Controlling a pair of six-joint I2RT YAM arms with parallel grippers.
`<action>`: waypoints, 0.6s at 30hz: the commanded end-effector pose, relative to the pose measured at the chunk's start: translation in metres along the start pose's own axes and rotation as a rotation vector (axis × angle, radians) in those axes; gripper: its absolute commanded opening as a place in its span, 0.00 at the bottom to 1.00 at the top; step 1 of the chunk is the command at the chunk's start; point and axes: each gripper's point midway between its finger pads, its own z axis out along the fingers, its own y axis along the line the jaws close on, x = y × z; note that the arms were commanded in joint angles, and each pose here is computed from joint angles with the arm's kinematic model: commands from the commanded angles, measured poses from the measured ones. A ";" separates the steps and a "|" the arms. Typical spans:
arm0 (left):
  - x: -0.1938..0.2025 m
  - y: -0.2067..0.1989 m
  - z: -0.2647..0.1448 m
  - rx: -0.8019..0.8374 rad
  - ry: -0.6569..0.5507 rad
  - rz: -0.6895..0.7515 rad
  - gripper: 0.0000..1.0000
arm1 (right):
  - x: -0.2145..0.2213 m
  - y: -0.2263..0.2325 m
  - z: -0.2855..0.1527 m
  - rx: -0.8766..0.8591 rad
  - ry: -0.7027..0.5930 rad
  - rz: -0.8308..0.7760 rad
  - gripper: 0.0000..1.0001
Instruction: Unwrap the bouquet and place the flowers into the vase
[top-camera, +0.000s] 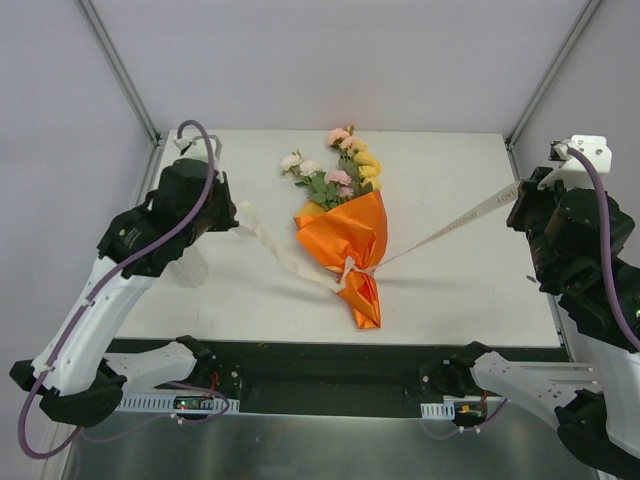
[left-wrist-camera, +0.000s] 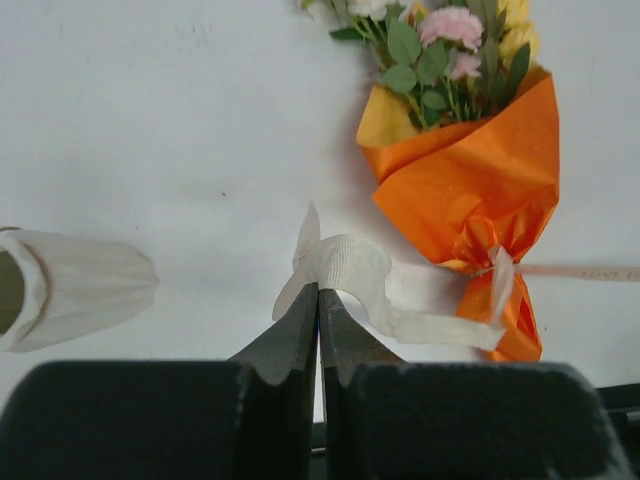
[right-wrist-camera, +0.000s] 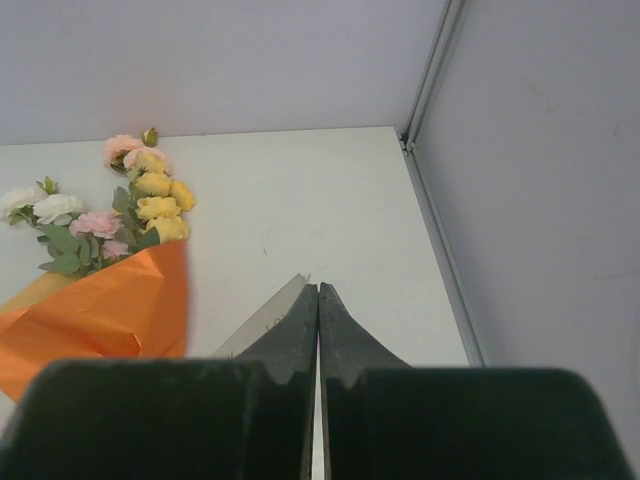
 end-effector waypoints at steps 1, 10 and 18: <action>-0.013 0.022 -0.026 -0.076 -0.063 0.007 0.00 | -0.015 -0.020 -0.006 0.077 -0.049 -0.005 0.01; 0.005 0.029 -0.025 -0.113 -0.004 -0.035 0.00 | 0.060 0.002 0.009 0.060 0.121 0.025 0.01; 0.057 -0.007 0.013 0.002 0.257 -0.037 0.00 | 0.175 0.045 0.030 -0.007 0.435 0.001 0.01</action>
